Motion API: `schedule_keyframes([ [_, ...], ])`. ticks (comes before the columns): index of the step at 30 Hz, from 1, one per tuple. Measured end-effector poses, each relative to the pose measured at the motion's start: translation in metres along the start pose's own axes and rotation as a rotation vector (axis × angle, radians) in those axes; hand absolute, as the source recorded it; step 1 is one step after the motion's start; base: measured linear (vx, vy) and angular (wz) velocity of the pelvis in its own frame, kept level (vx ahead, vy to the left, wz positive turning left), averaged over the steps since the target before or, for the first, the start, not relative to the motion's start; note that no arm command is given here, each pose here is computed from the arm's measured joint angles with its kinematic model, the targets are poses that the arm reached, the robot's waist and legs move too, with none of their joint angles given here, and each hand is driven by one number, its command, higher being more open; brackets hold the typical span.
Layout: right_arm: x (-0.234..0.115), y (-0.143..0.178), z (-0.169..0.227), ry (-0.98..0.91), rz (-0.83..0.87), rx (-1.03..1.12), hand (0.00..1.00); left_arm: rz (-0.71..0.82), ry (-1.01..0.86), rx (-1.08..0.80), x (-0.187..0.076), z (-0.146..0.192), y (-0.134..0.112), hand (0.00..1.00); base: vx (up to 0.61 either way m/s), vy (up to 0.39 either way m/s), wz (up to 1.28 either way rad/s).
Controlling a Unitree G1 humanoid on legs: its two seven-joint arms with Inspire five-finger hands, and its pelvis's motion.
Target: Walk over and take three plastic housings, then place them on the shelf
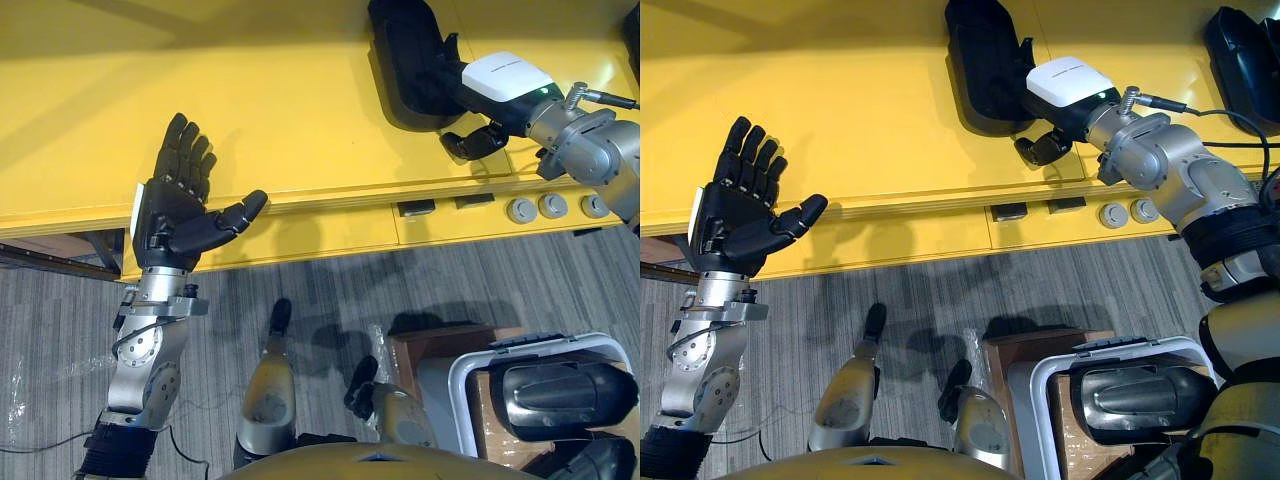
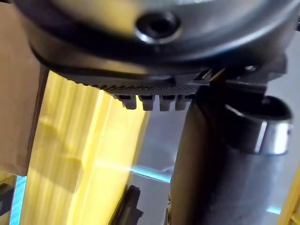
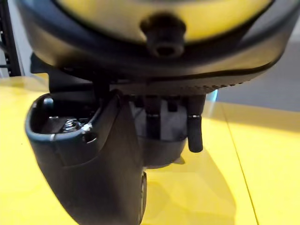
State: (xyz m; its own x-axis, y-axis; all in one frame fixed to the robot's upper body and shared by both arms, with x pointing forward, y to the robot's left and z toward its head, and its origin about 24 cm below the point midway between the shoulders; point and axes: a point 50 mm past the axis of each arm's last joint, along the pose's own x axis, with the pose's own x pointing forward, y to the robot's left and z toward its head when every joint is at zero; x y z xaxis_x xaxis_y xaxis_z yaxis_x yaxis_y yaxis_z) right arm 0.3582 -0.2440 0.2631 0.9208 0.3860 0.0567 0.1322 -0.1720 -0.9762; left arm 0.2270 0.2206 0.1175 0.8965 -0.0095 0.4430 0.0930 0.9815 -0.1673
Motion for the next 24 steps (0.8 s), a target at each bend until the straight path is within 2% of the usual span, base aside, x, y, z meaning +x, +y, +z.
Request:
schedule_keyframes([
  [7, -0.004, 0.006, 0.0, -0.016, -0.044, 0.0, 1.0, 0.001, 0.048, 0.001, -0.004, -0.009, 0.003, 1.0, 0.0, 0.0, 0.0],
  [19, -0.013, -0.007, 0.007, -0.083, -0.129, 0.006, 1.0, -0.009, 0.152, -0.042, -0.022, -0.026, -0.002, 1.0, 0.0, -0.012, -0.02],
  [24, -0.019, -0.011, 0.004, -0.069, -0.13, 0.107, 1.0, -0.023, 0.202, -0.057, -0.027, -0.033, -0.006, 1.0, 0.04, -0.03, -0.02],
])
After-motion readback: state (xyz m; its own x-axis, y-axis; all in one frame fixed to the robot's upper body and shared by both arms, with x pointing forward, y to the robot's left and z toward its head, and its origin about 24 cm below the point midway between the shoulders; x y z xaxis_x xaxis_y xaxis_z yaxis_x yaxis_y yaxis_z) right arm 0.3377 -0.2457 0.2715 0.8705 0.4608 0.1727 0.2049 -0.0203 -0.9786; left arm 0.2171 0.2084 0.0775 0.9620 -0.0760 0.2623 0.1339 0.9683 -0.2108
